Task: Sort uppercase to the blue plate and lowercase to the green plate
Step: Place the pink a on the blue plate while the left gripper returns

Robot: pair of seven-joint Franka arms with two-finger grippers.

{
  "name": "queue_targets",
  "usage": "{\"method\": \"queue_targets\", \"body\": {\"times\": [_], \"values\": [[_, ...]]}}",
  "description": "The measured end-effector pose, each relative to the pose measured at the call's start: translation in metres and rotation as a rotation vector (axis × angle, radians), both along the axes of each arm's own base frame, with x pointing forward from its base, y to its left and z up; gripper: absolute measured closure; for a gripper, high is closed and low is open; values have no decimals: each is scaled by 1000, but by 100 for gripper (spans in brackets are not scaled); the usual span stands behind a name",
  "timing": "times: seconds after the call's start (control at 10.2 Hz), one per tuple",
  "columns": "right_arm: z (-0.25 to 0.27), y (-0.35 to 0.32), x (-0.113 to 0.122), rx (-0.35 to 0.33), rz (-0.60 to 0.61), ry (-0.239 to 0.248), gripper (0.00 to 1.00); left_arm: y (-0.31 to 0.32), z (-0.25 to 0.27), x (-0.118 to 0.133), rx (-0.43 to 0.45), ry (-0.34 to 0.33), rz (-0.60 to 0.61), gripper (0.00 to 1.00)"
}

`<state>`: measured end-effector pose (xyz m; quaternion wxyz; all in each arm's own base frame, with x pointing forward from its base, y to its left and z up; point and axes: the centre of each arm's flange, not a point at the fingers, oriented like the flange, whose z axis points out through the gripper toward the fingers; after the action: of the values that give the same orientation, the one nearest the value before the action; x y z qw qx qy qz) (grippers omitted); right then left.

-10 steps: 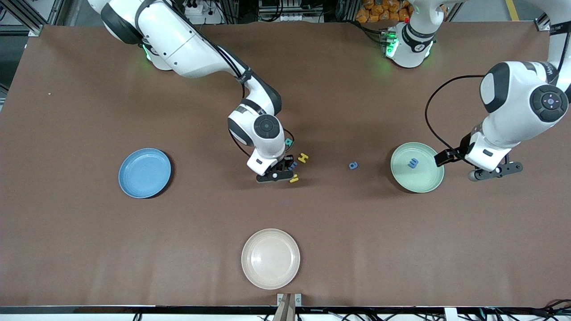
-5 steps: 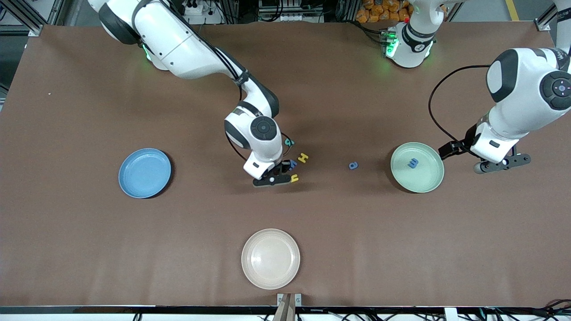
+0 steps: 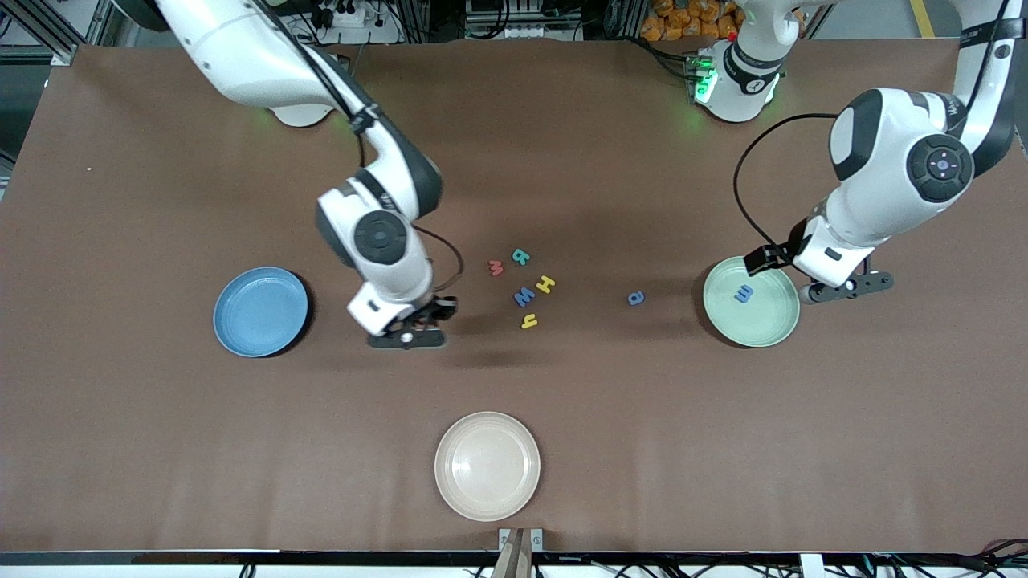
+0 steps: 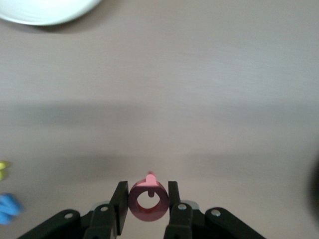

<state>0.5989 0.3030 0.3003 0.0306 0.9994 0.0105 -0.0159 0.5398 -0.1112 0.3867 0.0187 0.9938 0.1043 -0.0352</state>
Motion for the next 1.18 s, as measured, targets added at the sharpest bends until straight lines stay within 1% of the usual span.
{"method": "queue_targets", "body": {"times": [0.2,0.39,0.59,0.69,0.88,1.08,1.18], "values": [[3,-81,10,-36,13,95,63,-27,-13,-8,-6,-26,51,0],[-5,-157,22,-52,10,160,63,-55,-32,-19,-28,-39,93,0],[-27,-225,21,-69,50,219,63,-84,-53,-30,-47,-46,118,0],[-40,-257,16,-69,67,233,63,-99,-65,-35,-53,-42,129,0],[-72,-294,2,-50,73,218,63,-122,-86,-42,-65,-30,138,0],[-97,-295,-11,-8,45,215,63,-134,-106,-46,-75,-17,128,0],[-100,-294,-11,6,33,215,52,-138,-115,-47,-79,-12,124,0]]}}
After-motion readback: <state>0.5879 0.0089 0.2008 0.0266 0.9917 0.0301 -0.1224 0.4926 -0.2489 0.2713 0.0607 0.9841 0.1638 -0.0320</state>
